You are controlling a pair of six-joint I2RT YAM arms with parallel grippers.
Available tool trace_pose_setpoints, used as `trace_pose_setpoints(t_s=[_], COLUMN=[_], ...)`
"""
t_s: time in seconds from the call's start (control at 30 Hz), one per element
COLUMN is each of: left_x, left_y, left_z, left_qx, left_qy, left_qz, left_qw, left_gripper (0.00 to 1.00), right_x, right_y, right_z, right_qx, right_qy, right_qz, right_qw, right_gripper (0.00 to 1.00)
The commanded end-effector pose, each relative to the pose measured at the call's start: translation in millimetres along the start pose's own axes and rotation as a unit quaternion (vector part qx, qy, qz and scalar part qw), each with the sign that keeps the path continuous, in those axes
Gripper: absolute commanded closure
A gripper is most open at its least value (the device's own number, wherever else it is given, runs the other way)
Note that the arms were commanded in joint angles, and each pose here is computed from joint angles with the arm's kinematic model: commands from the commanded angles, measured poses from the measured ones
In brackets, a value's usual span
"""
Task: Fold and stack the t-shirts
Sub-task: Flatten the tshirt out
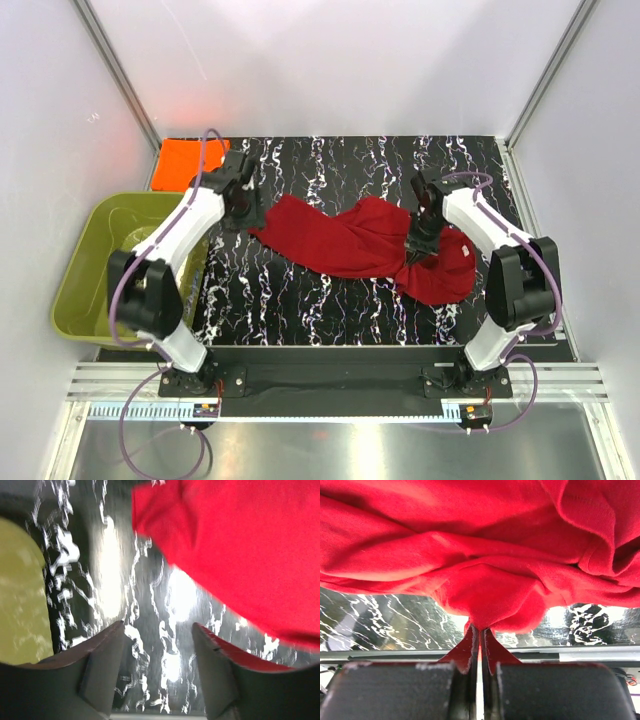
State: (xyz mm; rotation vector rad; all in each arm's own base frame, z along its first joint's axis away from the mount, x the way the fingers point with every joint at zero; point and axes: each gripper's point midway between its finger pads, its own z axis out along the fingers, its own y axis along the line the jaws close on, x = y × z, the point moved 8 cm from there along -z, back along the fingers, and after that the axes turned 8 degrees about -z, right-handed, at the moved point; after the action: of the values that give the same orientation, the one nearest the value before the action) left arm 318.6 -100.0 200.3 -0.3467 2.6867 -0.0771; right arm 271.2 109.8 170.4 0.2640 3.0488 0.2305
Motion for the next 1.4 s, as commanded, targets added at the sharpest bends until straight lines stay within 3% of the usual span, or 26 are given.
trace_pose_setpoints(t_s=[0.0,0.1,0.17,0.33,0.5,1.1,1.23,1.37], left_x=[3.8,1.1,-6.9,-28.2,-27.7,-25.0,-25.1,-24.1], left_y=[1.6,3.0,4.2,1.4,5.3,2.7,5.3,5.3], left_z=[7.4,32.5,45.0,66.0,81.7,105.7,105.1,107.2], left_qx=[0.045,0.051,0.044,0.065,0.068,0.072,0.058,0.058], left_qy=[-0.013,0.001,-0.004,-0.01,0.004,0.016,0.017,0.019], left_qz=[-0.011,-0.024,-0.029,-0.046,-0.052,-0.06,-0.06,-0.061], left_qw=[0.999,0.998,0.999,0.997,0.996,0.995,0.996,0.996], left_gripper=[0.46,0.6,0.63,0.55,0.55,0.68,0.59,0.58], right_x=[10.5,19.3,22.7,29.5,35.2,33.5,34.7,34.3], right_y=[-3.0,-3.8,-5.1,-8.2,-7.7,-6.6,-6.7,-5.9], right_z=[-6.7,-6.8,-9.4,-8.6,-3.7,1.4,2.9,3.6], right_qx=[-0.017,-0.027,-0.031,-0.031,-0.043,-0.048,-0.05,-0.053], right_qy=[-0.006,0.003,0.0,0.003,0.014,0.017,0.019,0.019], right_qz=[-0.009,-0.01,-0.011,-0.01,-0.006,-0.002,0.001,0.003], right_qw=[1.0,1.0,0.999,0.999,0.999,0.999,0.999,0.998], right_gripper=[0.98,0.98,0.98,0.98,0.99,1.0,1.0,1.0])
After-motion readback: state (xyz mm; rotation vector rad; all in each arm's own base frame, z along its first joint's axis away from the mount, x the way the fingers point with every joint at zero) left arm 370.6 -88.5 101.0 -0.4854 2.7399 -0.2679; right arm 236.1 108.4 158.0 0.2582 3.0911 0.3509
